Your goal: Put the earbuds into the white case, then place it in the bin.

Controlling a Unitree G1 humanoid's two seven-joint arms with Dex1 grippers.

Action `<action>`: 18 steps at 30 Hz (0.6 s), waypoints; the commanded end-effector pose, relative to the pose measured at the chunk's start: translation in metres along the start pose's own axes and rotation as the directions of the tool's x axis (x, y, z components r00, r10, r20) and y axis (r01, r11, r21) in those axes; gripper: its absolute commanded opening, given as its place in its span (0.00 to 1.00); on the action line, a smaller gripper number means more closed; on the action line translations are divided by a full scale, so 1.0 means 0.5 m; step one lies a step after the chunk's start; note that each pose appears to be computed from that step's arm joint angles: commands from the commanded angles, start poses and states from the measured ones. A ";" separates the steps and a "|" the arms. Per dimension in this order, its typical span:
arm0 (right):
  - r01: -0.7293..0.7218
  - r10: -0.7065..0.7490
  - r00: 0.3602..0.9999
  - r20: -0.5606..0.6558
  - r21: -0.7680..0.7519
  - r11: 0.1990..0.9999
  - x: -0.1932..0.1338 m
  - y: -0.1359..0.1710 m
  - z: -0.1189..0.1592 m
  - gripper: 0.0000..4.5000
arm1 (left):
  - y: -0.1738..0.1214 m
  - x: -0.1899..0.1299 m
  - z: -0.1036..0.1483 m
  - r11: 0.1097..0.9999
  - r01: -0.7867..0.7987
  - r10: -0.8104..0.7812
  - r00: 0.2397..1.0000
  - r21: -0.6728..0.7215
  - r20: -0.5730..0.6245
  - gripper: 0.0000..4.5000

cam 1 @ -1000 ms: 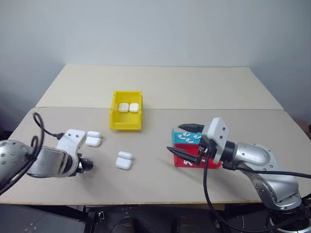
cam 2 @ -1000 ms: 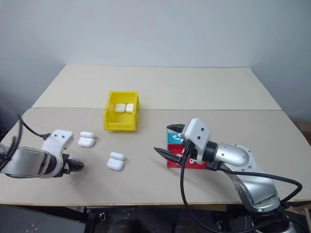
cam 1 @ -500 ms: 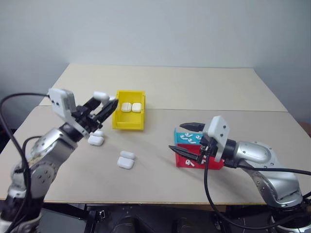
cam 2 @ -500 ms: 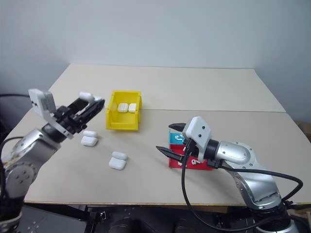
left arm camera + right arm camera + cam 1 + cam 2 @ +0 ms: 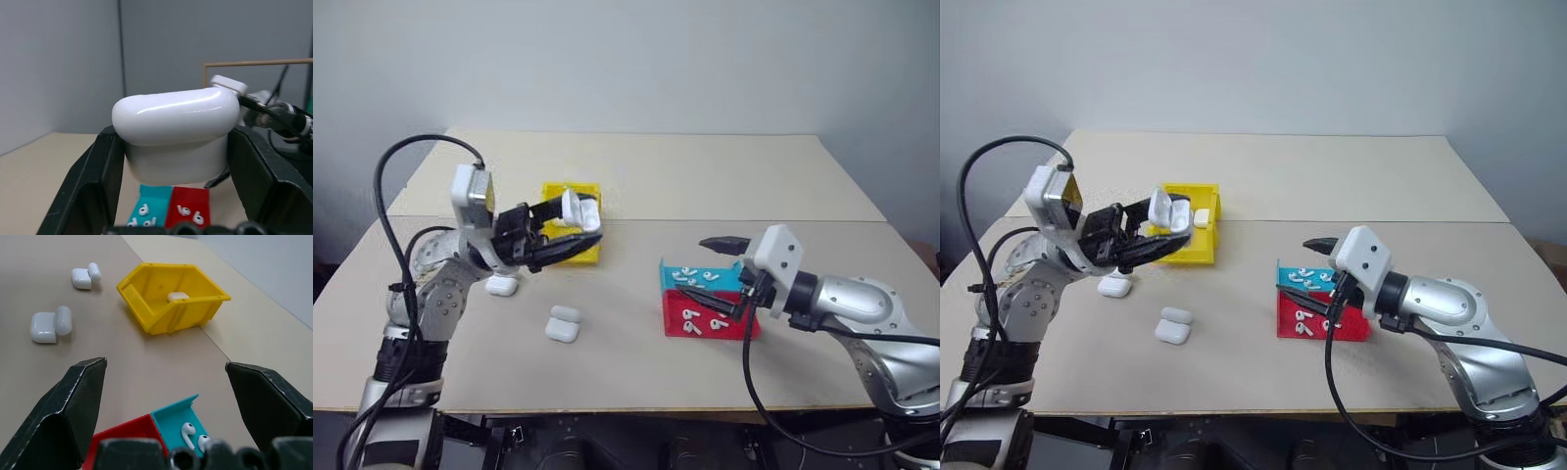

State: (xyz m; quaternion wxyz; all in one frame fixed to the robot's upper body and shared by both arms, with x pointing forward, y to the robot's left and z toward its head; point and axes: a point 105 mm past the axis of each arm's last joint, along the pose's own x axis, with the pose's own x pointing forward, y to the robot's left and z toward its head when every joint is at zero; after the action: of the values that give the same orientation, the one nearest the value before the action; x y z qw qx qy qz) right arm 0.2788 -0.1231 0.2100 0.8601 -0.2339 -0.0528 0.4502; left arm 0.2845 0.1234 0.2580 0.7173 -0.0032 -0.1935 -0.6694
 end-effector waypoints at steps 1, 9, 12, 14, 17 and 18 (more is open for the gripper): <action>0.016 -0.015 1.000 0.026 -0.060 0.998 -0.011 -0.003 0.023 1.00 | 0.001 0.013 -0.018 0.996 0.042 -0.035 0.996 0.077 -0.083 0.63; -0.003 0.003 1.000 0.014 -0.062 0.998 -0.011 0.009 0.019 1.00 | 0.025 0.020 -0.136 0.992 0.127 -0.090 0.785 0.017 -0.613 0.63; -0.009 0.009 1.000 0.014 -0.061 0.998 -0.008 0.012 0.019 1.00 | 0.025 0.022 -0.163 0.982 0.187 -0.148 0.650 -0.033 -0.745 0.63; -0.012 0.013 1.000 0.013 -0.062 0.998 -0.006 0.015 0.019 1.00 | 0.021 0.024 -0.180 0.972 0.226 -0.183 0.578 -0.059 -0.795 0.63; -0.013 0.014 1.000 0.016 -0.060 0.998 -0.002 0.019 0.019 1.00 | 0.006 0.020 -0.201 0.951 0.292 -0.238 0.479 -0.103 -0.845 0.63; -0.009 0.010 1.000 0.018 -0.056 0.998 -0.002 0.022 0.019 1.00 | 0.004 0.016 -0.215 0.944 0.311 -0.242 0.436 -0.107 -0.867 0.63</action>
State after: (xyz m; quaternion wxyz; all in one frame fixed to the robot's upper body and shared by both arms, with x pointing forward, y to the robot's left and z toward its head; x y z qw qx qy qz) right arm 0.2735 -0.1217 0.2045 0.8572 -0.2429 -0.0466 0.4517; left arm 0.3155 0.0887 0.1592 0.6140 0.3575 0.1732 -0.6820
